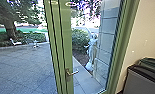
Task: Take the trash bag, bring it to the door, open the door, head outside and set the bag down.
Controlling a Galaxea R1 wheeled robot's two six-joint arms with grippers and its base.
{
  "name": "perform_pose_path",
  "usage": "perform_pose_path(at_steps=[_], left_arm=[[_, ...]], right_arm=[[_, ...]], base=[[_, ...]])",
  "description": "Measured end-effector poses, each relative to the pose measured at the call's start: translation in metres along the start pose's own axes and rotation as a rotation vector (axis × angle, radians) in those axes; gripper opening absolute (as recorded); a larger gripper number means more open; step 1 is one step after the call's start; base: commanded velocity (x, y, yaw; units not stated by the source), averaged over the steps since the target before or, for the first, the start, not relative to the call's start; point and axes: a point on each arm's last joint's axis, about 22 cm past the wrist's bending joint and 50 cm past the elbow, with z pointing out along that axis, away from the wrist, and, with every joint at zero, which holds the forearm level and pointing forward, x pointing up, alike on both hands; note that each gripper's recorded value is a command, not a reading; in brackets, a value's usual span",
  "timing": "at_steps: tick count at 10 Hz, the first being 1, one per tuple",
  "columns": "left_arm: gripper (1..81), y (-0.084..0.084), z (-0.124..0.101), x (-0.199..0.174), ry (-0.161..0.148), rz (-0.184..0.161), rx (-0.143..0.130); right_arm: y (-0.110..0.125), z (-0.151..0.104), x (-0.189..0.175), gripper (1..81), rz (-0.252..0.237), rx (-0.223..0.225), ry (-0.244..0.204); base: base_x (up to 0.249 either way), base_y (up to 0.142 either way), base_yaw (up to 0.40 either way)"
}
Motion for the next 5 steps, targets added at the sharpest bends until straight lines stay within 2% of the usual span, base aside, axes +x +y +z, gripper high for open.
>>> perform_pose_path(at_steps=[2,5], left_arm=[[1.0,-0.0006,-0.0002,-0.0063,-0.008,-0.002,0.000],[1.0,-0.0010,-0.0003,-0.0032,-0.004,-0.001,0.001]], right_arm=[[0.0016,-0.0004,-0.0002,81.1,0.004,-0.002,0.000],[0.0016,-0.0004,-0.0002,81.1,0.003,-0.002,0.000]], base=[[0.168,-0.102,0.000],[0.165,-0.092,0.000]])
